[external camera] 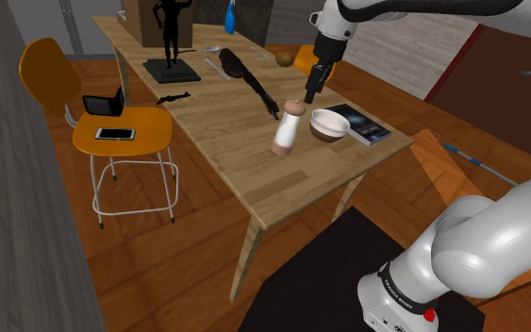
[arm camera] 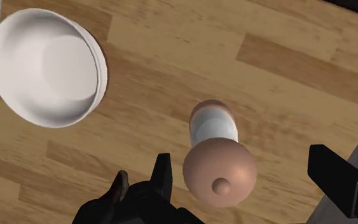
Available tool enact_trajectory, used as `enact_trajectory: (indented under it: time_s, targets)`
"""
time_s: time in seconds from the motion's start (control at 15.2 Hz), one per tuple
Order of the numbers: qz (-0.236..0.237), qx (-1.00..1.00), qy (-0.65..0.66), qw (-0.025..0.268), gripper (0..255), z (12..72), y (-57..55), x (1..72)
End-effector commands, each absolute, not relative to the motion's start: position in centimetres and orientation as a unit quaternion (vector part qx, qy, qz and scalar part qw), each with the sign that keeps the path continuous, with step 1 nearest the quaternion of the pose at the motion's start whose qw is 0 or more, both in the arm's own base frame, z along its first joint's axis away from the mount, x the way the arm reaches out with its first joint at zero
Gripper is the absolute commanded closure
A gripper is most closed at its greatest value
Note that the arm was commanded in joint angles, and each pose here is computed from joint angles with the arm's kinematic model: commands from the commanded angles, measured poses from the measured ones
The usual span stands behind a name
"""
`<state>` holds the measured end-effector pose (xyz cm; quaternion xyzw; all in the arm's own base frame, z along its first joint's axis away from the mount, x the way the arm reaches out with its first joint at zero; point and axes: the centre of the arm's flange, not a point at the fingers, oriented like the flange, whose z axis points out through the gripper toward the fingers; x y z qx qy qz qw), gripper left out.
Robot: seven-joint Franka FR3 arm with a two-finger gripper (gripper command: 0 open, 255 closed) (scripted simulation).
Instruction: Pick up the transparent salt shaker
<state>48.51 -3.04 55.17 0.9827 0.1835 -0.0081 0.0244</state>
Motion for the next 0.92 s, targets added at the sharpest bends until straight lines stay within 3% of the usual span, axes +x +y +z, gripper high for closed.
enact_trajectory:
  time_s: [0.0,0.66,0.73,0.86]
  targets:
    - [-0.022,0.979,0.202,0.020,0,53.6,-3.2,51.0]
    - [-0.023,0.978,0.205,0.019,0,49.4,-3.2,51.4]
    - [-0.023,0.978,0.205,0.019,255,49.3,-3.3,51.4]
    - [-0.023,0.978,0.205,0.019,255,49.3,-3.3,51.3]
